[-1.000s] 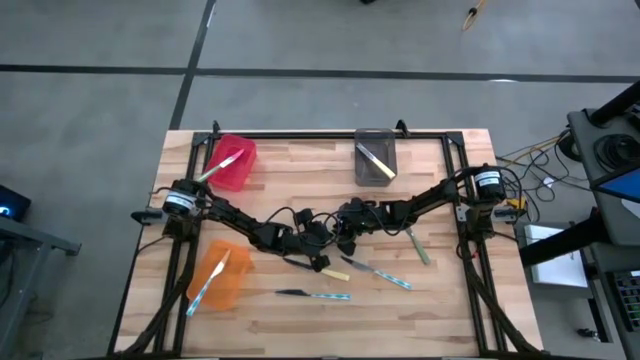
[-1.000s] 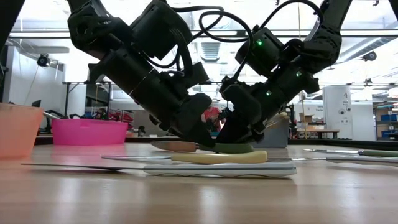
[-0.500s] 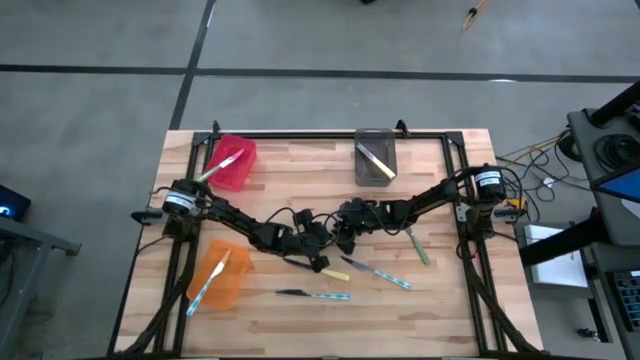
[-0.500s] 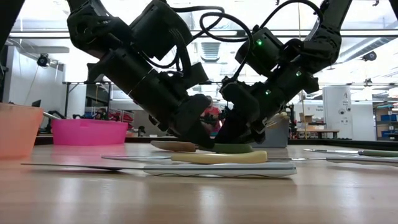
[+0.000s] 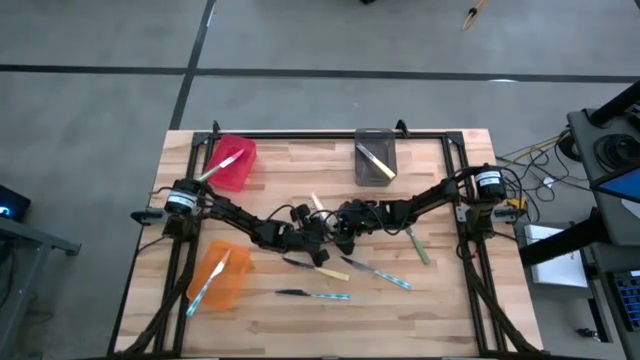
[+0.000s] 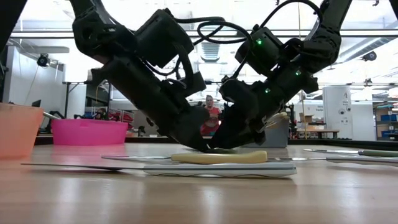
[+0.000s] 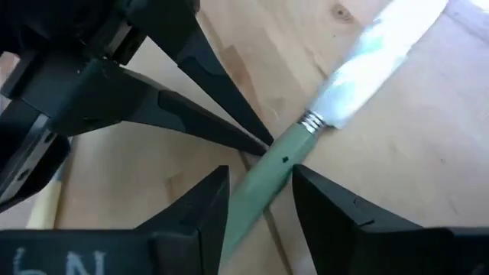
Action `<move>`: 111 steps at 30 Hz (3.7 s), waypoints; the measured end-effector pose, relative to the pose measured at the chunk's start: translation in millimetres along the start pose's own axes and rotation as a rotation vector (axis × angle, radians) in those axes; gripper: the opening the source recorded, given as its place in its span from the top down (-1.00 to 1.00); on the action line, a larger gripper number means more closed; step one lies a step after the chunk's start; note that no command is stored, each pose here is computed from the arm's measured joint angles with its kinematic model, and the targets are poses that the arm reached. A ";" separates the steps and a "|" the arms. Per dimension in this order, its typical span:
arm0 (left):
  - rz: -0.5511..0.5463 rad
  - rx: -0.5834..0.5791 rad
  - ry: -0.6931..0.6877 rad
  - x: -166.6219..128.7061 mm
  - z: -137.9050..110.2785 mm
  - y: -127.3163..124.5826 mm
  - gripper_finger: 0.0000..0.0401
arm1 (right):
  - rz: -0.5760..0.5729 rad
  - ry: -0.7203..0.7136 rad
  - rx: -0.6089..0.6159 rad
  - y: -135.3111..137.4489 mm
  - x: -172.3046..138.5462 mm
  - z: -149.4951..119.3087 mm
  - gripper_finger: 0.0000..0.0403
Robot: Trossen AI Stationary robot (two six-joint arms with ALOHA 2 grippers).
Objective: Sort silverware by color (type)
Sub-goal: Put the left green knife into the red bin
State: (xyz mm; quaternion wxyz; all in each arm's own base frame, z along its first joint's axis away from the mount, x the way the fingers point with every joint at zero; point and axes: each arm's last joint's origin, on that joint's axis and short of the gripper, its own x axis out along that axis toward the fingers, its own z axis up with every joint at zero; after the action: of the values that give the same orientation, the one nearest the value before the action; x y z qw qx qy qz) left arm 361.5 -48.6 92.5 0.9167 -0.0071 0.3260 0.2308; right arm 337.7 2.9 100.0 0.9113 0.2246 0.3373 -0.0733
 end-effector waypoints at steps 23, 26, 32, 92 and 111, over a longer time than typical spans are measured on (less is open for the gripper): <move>-0.024 -0.027 -0.104 2.5 15.7 1.7 1.00 | -0.043 0.014 -0.044 -1.7 -2.4 -0.4 0.24; -0.020 -0.029 -0.100 3.7 16.1 3.6 1.00 | -0.047 0.016 -0.056 -2.0 -2.5 -0.5 0.28; -0.018 -0.033 -0.092 4.3 15.5 4.7 1.00 | -0.071 0.013 -0.084 -3.0 -2.5 -0.8 0.58; -0.036 -0.036 0.066 -27.0 -19.7 25.4 1.00 | -0.012 -0.098 -0.248 48.6 -0.4 -11.2 -0.04; -0.076 -0.009 0.031 -41.9 -5.3 28.4 1.00 | -0.220 0.066 -0.376 45.2 54.5 -22.5 0.62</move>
State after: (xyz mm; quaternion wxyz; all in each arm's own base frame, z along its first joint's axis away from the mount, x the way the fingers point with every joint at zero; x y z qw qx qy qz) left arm 317.7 -41.6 117.4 0.9196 -0.0272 0.3388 0.1972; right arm 379.1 54.3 65.9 0.9121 0.0146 0.3973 -0.1006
